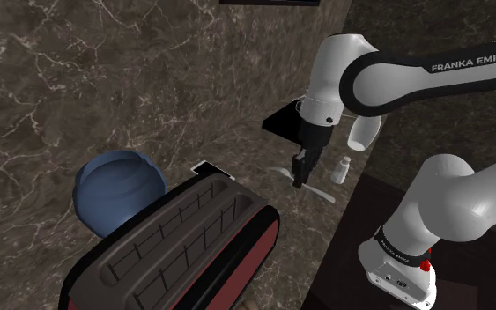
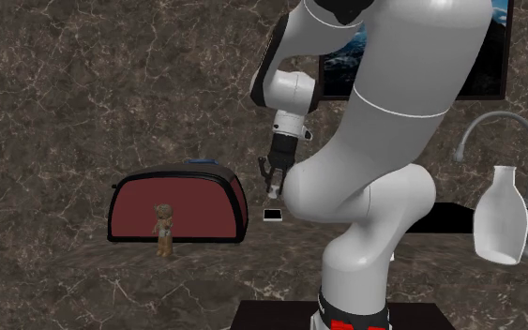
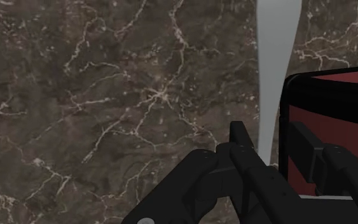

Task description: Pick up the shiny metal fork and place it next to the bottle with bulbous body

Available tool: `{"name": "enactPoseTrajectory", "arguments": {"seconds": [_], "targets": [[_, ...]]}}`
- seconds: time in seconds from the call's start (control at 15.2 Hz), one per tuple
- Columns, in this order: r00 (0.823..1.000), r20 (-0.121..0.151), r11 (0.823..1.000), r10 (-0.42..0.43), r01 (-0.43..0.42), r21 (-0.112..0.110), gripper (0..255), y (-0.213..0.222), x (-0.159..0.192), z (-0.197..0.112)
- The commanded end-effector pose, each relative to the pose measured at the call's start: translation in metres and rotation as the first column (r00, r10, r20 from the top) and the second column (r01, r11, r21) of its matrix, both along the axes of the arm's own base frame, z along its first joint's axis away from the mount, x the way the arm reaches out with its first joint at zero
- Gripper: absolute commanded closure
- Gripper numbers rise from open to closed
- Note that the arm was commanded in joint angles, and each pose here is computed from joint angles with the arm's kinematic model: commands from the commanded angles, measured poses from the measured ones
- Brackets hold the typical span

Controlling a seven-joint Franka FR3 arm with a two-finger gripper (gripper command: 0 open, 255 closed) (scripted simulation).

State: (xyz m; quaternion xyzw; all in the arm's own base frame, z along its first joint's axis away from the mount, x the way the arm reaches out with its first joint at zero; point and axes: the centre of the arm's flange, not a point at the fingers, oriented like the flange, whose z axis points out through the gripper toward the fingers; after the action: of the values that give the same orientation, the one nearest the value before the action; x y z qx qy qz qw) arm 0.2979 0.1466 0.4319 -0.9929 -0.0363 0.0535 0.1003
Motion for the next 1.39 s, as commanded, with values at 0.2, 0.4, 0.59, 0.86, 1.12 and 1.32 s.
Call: {"name": "enactPoseTrajectory", "arguments": {"seconds": [0.2, 0.4, 0.59, 0.86, 1.12, 1.32], "targets": [[1.0, 0.0, 1.0, 0.0, 0.0, 0.0, 255, 0.0, 0.0, 0.027], [1.0, 0.0, 1.0, 0.0, 0.0, 0.0, 255, 0.0, 0.0, 0.043], [1.0, 0.0, 1.0, 0.0, 0.0, 0.0, 255, 0.0, 0.0, 0.059], [1.0, 0.0, 1.0, 0.0, 0.0, 0.0, 255, 0.0, 0.0, 0.08], [1.0, 0.0, 1.0, 0.0, 0.0, 0.0, 255, 0.0, 0.0, 0.101], [1.0, 0.0, 1.0, 0.0, 0.0, 0.0, 255, 0.0, 0.0, 0.117]]}}
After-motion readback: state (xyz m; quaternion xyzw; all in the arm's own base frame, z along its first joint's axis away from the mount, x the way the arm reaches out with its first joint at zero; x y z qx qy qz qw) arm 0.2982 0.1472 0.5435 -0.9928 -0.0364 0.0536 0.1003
